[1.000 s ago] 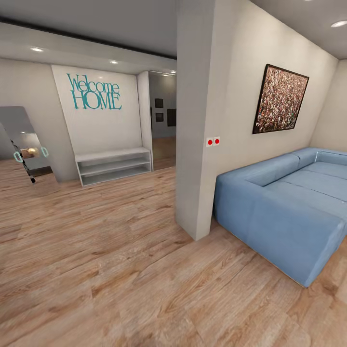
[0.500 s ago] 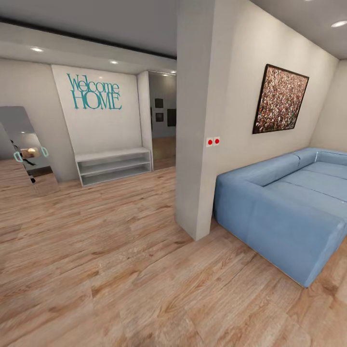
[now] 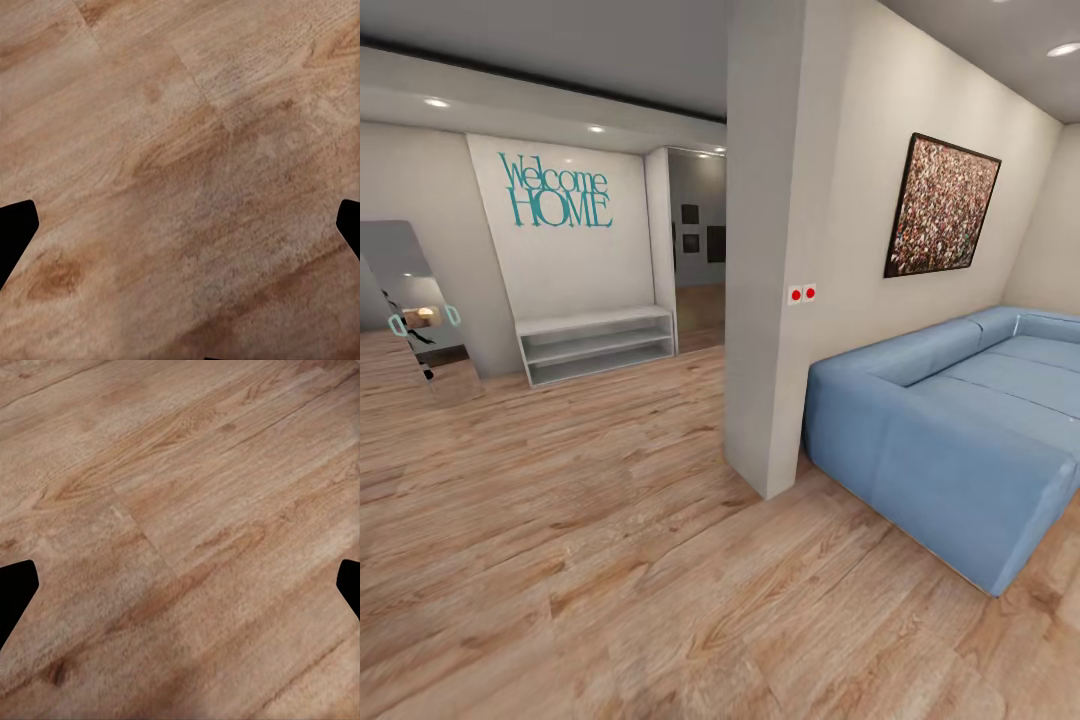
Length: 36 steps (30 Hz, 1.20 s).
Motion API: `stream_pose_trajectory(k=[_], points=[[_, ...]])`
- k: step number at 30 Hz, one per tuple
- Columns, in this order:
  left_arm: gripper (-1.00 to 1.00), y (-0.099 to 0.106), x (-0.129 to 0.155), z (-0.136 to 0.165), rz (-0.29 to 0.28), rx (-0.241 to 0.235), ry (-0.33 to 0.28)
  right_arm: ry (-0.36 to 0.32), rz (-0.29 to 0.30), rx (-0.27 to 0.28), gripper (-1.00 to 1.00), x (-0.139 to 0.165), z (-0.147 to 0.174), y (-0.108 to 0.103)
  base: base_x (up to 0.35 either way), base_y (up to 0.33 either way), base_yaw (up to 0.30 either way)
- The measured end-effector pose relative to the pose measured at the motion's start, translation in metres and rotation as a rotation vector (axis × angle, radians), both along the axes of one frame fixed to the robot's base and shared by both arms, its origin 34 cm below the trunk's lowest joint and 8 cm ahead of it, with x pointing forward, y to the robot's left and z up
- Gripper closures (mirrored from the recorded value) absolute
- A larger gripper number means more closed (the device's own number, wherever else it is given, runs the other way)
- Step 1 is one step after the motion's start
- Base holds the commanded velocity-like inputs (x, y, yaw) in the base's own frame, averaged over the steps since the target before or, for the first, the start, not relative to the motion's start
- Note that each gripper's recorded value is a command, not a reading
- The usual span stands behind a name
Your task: In the kitchen, take the Vidalia onion out of the sink, dice it on the chopping board with the paring knife, put the diced onion into the bowl on the countertop, then place both the paring knife and the chopping board into the sink.
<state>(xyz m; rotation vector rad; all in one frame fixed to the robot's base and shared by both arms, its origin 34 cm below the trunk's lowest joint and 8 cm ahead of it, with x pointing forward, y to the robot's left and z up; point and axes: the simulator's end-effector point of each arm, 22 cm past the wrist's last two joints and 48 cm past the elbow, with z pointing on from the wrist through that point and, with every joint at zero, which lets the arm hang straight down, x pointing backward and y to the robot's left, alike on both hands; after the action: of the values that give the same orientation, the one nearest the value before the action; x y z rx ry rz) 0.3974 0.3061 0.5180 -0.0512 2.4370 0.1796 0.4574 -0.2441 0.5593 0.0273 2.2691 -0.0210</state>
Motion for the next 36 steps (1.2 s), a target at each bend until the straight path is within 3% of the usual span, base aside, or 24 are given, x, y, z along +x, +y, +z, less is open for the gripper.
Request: stream_pose_trajectory(k=[11,29,36], points=[[-1.0,0.0,0.0,0.0,0.0,0.0,0.0,0.0,-0.001,0.0,-1.0,0.0,0.0,0.0,0.0,0.0,-0.035],[-1.0,0.0,-0.006,-0.003,-0.001,-0.001,0.01,-0.011,-0.002,-0.002,-1.0,0.003,0.003,-0.002,0.0,0.0,-0.228],[-1.0,-0.019,-0.005,-0.003,-0.003,-0.026,0.007,-0.015,-0.002,-0.002,-1.0,0.004,0.005,-0.002,0.0,0.0,-0.237]])
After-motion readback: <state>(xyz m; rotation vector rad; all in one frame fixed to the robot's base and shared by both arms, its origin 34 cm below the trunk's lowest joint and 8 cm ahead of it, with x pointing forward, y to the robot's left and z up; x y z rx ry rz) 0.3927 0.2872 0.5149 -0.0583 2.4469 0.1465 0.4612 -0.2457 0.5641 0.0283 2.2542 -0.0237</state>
